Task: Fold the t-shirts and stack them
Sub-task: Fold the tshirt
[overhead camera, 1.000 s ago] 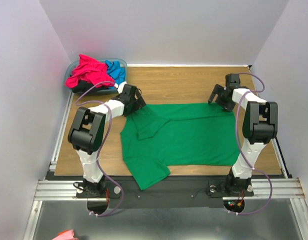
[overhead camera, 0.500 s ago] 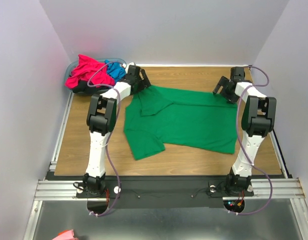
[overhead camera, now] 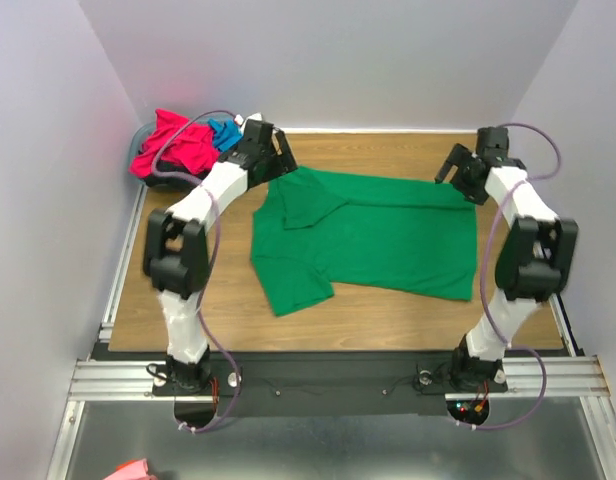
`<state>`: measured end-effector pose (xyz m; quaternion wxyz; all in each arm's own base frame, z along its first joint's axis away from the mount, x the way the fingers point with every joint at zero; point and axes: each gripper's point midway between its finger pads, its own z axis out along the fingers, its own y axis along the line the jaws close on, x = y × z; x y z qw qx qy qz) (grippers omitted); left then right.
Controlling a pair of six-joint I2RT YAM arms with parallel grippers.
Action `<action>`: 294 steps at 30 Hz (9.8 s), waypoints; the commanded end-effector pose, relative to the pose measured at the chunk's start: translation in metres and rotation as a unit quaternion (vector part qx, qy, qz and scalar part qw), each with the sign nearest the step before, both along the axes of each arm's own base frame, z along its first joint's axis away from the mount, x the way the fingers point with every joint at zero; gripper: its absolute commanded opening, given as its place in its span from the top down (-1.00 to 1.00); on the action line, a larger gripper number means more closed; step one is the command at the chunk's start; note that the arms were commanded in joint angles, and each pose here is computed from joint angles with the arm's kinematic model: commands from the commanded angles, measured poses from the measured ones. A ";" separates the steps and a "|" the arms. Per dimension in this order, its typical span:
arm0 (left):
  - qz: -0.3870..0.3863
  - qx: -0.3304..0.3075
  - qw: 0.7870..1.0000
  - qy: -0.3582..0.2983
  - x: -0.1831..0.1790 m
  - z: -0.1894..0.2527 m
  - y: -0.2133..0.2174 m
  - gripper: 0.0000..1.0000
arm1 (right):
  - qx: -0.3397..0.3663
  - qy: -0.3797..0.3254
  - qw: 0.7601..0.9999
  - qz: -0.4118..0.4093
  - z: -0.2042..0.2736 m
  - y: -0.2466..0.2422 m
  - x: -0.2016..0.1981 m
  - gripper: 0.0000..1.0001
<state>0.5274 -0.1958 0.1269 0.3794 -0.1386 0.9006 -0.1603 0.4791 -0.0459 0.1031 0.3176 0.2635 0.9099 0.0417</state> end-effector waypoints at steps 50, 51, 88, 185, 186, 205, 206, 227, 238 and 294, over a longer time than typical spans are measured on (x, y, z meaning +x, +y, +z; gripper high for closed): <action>0.000 -0.079 0.993 0.084 -0.330 -0.062 -0.005 1.00 | 0.095 -0.008 0.965 -0.246 -0.041 0.025 -0.272 -1.00; -0.001 -0.079 0.994 0.081 -0.329 -0.060 -0.005 1.00 | 0.097 -0.005 0.964 -0.246 -0.043 0.026 -0.273 -1.00; 0.004 -0.079 0.996 0.029 -0.288 -0.020 -0.016 1.00 | 0.124 -0.043 0.968 -0.213 -0.062 0.035 -0.246 0.99; -0.083 -0.066 0.994 0.022 -0.059 -0.066 -0.017 -0.90 | 0.121 -0.002 0.992 -0.018 -0.052 0.035 -0.016 -1.00; -0.080 -0.063 0.994 0.030 -0.056 -0.072 -0.016 -0.90 | 0.122 0.000 0.992 -0.017 -0.055 0.036 -0.015 -1.00; -0.106 -0.213 0.970 0.040 0.084 -0.099 -0.111 -0.90 | 0.260 0.109 0.959 0.036 -0.099 0.215 -0.281 -1.00; -0.097 -0.246 0.964 0.034 0.088 -0.092 -0.120 -0.90 | 0.289 0.111 0.949 0.060 -0.095 0.236 -0.307 -1.00; -0.172 -0.363 0.914 -0.050 0.070 -0.034 -0.231 -0.94 | 0.228 0.049 0.901 0.366 -0.016 0.367 -0.366 -1.00; -0.224 -0.264 0.919 -0.189 0.014 0.189 -0.180 -0.97 | 0.125 -0.019 0.953 0.276 0.023 0.301 -0.334 -1.00; -0.155 -0.155 0.974 0.053 -0.346 -0.045 -0.039 -0.97 | -0.055 -0.060 0.975 0.207 0.047 0.238 -0.026 -1.00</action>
